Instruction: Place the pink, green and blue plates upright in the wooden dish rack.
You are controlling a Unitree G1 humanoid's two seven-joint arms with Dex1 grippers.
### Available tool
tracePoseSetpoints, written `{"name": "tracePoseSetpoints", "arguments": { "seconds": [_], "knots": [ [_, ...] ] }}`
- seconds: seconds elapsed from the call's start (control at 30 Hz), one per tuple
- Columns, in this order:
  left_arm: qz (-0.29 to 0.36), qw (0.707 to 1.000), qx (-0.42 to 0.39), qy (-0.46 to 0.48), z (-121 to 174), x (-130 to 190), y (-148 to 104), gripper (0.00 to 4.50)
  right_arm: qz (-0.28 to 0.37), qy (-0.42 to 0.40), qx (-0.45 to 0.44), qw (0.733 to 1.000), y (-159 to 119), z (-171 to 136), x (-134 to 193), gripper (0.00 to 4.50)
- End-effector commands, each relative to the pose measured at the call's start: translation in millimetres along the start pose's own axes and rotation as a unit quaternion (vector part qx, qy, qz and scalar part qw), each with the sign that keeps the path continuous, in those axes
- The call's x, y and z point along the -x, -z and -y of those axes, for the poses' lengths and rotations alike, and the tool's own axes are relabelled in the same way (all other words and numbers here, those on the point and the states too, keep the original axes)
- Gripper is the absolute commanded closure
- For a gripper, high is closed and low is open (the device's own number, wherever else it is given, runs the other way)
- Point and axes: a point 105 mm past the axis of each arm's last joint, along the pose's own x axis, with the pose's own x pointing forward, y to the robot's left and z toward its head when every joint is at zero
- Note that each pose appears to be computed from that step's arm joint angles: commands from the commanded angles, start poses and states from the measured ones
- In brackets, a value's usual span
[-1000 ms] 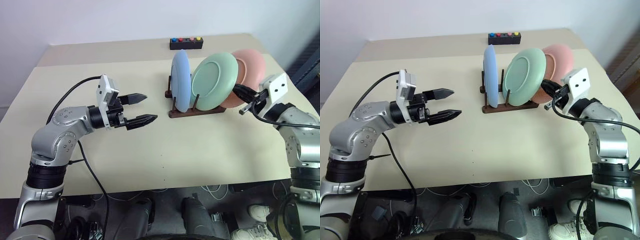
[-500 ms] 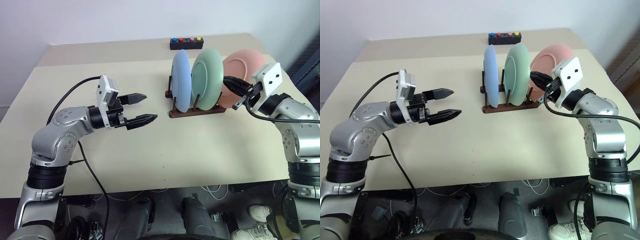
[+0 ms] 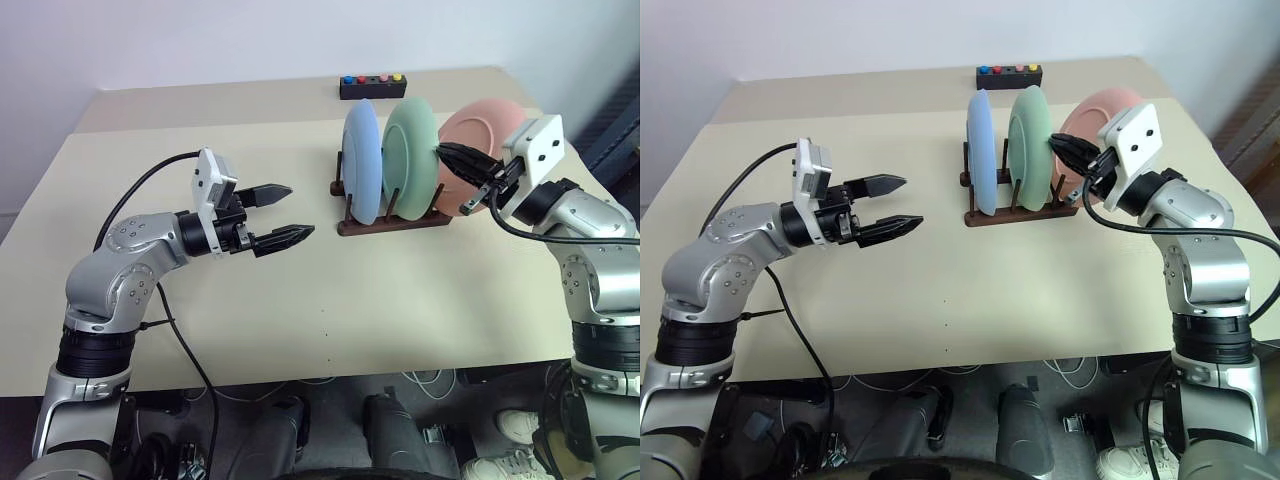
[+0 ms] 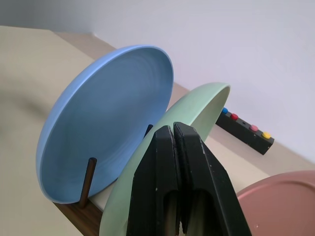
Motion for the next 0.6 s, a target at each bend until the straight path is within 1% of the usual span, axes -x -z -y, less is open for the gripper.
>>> {"name": "tracePoseSetpoints", "arguments": {
  "seconds": [0.03,0.17,0.27,0.3,0.37,0.43,0.5,0.57,0.6],
  "knots": [
    [0.018,1.000,-0.020,-0.004,-1,3,-11,0.00,0.024,0.043,0.038,0.998,-19,20,5,4.46],
    [0.019,1.000,-0.021,-0.006,-2,3,-12,0.00,0.066,0.148,0.048,0.986,-41,66,21,4.46],
    [0.020,1.000,-0.020,-0.007,-2,3,-12,0.00,0.089,0.211,0.044,0.973,-49,94,35,4.46],
    [0.021,1.000,-0.020,-0.006,-2,2,-12,0.00,0.087,0.246,0.050,0.964,-47,107,43,4.46],
    [0.022,1.000,-0.020,-0.004,-2,0,-12,0.00,0.066,0.304,0.059,0.948,-37,128,56,4.46],
    [0.023,1.000,-0.020,-0.003,-2,0,-13,0.00,0.026,0.352,0.067,0.933,-22,142,68,4.46],
    [0.023,1.000,-0.020,-0.003,-2,0,-13,0.00,-0.015,0.353,0.082,0.932,-5,142,70,4.46],
    [0.023,1.000,-0.020,-0.003,-2,0,-13,0.00,-0.069,0.350,0.106,0.928,15,140,72,4.46],
    [0.022,1.000,-0.020,-0.003,-2,0,-13,0.00,-0.083,0.345,0.095,0.930,26,137,72,4.46]
  ]
}}
